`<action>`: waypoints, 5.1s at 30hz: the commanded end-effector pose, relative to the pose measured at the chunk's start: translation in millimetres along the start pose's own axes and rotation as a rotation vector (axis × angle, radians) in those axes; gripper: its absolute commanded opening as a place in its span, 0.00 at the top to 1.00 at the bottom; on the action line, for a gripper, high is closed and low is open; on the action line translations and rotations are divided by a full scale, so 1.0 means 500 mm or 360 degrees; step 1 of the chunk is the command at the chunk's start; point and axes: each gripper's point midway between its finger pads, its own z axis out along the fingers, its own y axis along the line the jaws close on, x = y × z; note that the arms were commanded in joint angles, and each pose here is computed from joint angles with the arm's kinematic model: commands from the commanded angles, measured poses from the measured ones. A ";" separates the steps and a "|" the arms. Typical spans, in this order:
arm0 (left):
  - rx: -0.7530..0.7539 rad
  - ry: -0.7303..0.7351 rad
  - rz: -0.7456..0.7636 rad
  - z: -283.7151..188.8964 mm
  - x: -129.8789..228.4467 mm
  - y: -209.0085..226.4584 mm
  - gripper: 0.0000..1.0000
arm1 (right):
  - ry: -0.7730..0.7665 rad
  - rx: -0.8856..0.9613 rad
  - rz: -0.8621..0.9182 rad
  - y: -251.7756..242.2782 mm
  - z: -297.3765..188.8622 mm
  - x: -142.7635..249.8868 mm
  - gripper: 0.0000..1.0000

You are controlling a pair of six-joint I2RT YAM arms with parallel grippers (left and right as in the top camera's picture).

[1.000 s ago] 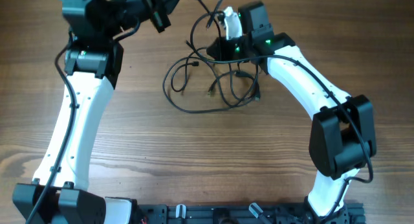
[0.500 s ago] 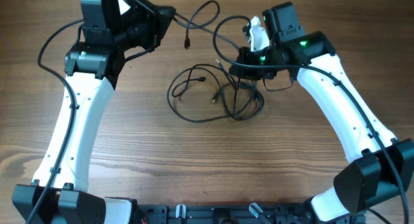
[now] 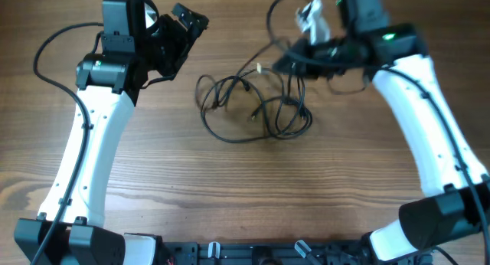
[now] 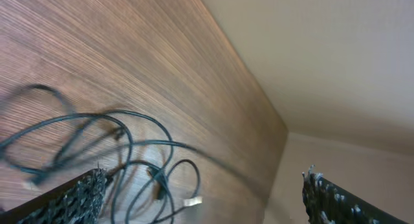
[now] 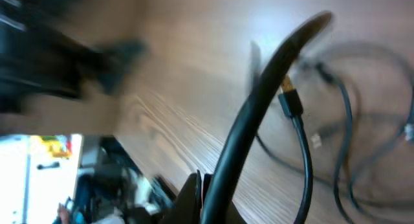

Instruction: Untangle cables

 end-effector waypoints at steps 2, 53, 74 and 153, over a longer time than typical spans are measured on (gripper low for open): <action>-0.0037 -0.0059 0.0113 -0.012 -0.011 0.005 0.00 | -0.0358 -0.0335 -0.0242 0.122 -0.188 -0.105 0.96; -0.0212 0.0136 0.0567 0.011 0.040 0.067 0.11 | -0.0166 0.0460 0.0531 -0.535 -0.207 -0.073 0.16; -0.0343 0.0381 0.0602 0.083 0.099 0.125 0.28 | 0.0586 0.0747 0.0267 -0.350 0.190 0.119 0.96; 0.0356 0.0409 0.0914 -0.082 0.029 0.047 0.96 | -0.0471 0.1042 0.0362 -0.247 -0.149 -0.070 0.96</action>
